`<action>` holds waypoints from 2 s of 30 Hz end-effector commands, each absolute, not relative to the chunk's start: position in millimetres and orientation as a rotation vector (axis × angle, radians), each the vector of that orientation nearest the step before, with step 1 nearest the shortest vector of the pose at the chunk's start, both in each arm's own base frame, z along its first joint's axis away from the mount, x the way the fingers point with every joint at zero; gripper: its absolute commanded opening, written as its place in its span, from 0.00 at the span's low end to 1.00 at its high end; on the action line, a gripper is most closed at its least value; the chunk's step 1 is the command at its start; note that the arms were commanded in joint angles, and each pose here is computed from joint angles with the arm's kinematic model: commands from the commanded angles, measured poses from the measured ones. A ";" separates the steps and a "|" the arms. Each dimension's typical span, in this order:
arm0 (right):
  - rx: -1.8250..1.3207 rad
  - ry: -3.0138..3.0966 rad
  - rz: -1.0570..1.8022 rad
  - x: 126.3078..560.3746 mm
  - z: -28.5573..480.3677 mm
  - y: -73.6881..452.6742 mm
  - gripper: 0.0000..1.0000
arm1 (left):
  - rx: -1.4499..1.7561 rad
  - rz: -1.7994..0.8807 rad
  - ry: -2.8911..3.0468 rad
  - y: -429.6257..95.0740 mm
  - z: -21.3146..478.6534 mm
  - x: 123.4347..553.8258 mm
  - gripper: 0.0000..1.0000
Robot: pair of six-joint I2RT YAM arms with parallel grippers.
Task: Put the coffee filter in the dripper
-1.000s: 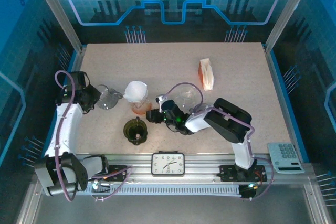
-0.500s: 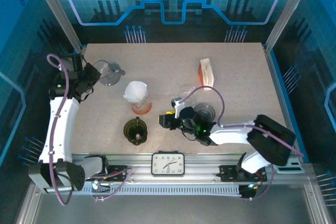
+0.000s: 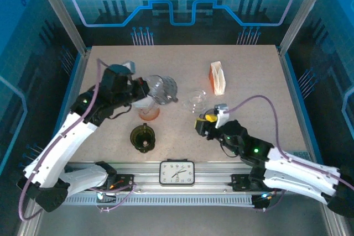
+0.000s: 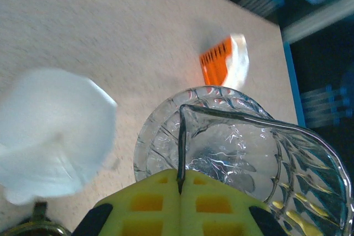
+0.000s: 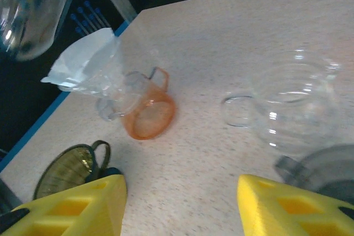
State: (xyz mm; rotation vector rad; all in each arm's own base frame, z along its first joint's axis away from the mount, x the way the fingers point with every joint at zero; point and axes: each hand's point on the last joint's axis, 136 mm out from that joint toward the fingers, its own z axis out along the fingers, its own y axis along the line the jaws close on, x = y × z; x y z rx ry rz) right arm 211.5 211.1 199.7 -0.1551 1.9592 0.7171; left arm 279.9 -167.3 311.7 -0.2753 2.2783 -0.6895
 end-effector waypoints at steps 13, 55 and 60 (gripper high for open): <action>-0.124 2.064 0.499 190.9 168.9 148.1 0.59 | 0.014 -0.436 2.625 -246.4 153.0 246.1 0.00; 0.220 2.387 0.445 237.7 126.3 114.3 0.55 | 0.019 -0.721 2.315 -234.4 234.9 222.1 0.99; 0.253 2.461 0.475 255.2 109.4 116.1 0.54 | -0.008 -0.735 2.195 -208.5 249.1 214.9 0.99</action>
